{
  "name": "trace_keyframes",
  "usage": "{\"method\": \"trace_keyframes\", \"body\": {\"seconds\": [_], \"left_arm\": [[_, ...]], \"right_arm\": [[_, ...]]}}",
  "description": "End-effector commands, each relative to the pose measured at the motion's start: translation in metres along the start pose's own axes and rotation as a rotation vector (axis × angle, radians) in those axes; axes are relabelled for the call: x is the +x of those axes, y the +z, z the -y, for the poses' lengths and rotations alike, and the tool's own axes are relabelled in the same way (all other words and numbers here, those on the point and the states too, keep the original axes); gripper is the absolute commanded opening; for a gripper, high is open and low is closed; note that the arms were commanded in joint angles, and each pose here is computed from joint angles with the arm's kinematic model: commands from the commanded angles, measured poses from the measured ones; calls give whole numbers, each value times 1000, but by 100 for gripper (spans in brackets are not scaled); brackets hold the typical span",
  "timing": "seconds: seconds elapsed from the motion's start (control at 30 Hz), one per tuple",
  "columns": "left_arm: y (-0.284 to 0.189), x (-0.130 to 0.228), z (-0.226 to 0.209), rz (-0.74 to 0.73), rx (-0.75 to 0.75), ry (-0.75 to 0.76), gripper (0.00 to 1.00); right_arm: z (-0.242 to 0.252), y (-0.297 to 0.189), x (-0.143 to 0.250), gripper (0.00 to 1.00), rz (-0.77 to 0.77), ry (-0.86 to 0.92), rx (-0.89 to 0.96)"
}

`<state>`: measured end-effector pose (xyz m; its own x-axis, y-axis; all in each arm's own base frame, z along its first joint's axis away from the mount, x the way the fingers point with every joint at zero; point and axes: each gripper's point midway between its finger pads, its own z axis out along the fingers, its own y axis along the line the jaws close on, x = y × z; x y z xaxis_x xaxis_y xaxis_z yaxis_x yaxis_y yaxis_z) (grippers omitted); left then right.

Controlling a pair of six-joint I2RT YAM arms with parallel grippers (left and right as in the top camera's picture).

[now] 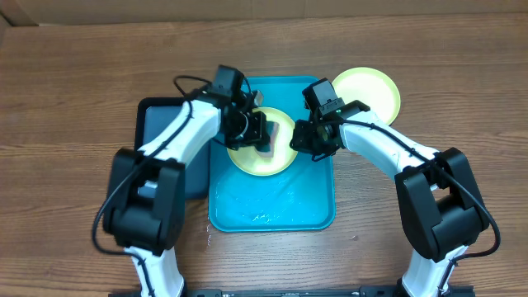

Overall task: Clean dirty plates on tray and stack at the side
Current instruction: 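Keep scrubbing the plate center with the left gripper's green sponge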

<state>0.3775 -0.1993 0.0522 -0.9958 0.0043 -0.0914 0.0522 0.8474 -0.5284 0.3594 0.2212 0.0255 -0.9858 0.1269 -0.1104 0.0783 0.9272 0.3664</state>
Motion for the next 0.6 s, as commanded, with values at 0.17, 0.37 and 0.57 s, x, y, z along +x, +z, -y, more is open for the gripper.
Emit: {"method": "trace_keyframes", "body": {"seconds": [0.17,0.37,0.57], "left_arm": [[-60,-13,-19,142,-308,71,4],[-31,0,-36,74,-374,73,4],[-13,3,-44,46,-382,44,4]], "right_arm": [[-22,-11,1,4,-4,-19,-88],[-26,-9,4,4,-5,-34,-88],[-25,-3,8,4,7,-54,-43]]}}
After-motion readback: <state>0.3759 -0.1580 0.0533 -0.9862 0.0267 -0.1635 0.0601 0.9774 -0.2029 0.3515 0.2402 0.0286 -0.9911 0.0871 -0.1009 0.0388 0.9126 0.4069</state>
